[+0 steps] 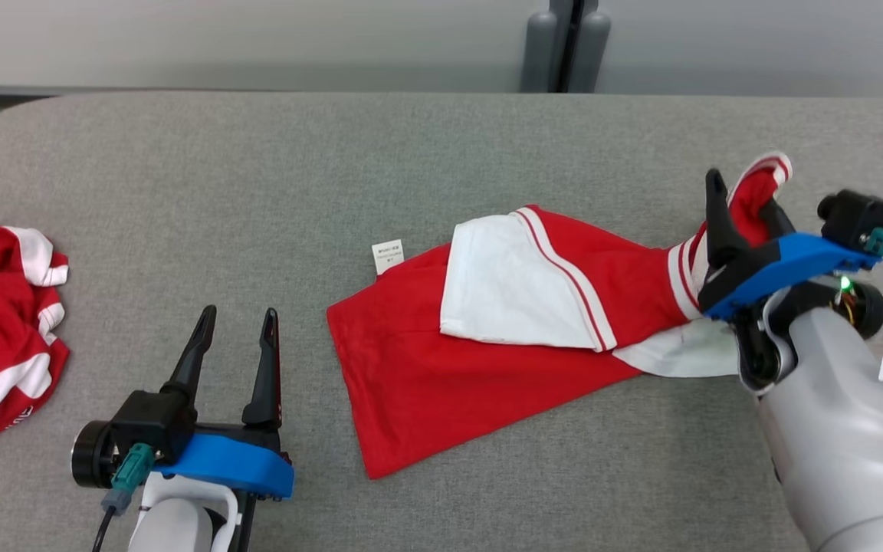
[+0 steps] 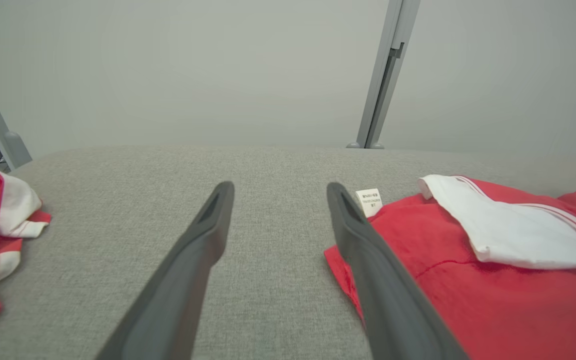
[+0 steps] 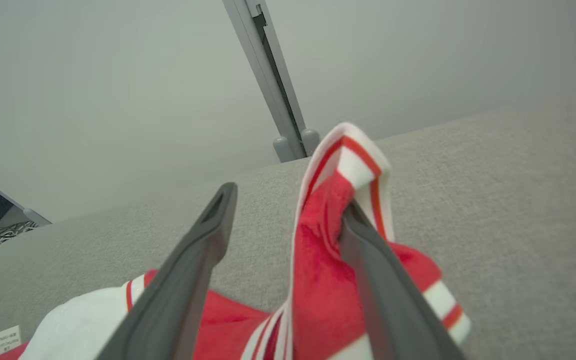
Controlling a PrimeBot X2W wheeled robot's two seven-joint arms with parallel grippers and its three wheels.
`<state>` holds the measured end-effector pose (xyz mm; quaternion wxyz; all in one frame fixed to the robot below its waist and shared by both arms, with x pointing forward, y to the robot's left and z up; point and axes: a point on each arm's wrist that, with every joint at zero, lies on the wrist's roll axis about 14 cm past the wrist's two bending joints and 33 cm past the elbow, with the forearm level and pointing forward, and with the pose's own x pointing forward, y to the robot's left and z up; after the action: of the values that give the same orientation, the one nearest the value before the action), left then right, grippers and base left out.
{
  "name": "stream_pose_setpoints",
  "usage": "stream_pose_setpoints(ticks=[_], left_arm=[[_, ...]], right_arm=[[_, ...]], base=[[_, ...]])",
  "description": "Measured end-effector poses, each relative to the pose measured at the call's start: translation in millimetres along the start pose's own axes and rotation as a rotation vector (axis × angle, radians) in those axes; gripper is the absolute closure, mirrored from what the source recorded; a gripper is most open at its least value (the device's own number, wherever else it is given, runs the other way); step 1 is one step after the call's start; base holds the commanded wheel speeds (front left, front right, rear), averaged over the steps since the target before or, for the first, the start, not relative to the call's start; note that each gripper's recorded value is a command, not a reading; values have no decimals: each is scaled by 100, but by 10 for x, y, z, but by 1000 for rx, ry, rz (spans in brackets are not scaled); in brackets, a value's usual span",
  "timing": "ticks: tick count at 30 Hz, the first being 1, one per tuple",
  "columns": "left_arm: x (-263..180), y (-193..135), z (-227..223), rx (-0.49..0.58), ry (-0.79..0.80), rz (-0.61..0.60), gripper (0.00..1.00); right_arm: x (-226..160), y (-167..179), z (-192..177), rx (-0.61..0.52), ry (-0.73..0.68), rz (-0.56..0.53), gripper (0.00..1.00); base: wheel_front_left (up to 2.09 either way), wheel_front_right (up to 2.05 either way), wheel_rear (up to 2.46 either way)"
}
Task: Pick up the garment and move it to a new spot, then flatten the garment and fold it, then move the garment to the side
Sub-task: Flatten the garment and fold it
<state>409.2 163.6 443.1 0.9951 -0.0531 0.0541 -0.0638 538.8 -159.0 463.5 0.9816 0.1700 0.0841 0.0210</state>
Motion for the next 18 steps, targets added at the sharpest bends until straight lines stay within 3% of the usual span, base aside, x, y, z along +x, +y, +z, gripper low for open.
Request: stream_pose_setpoints(ticks=[18], left_arm=[[-150,-223,164,-21,-48,-45,0]], right_arm=[[-983,-310,-386,-153,107,0,0]], base=[[0,0,0]])
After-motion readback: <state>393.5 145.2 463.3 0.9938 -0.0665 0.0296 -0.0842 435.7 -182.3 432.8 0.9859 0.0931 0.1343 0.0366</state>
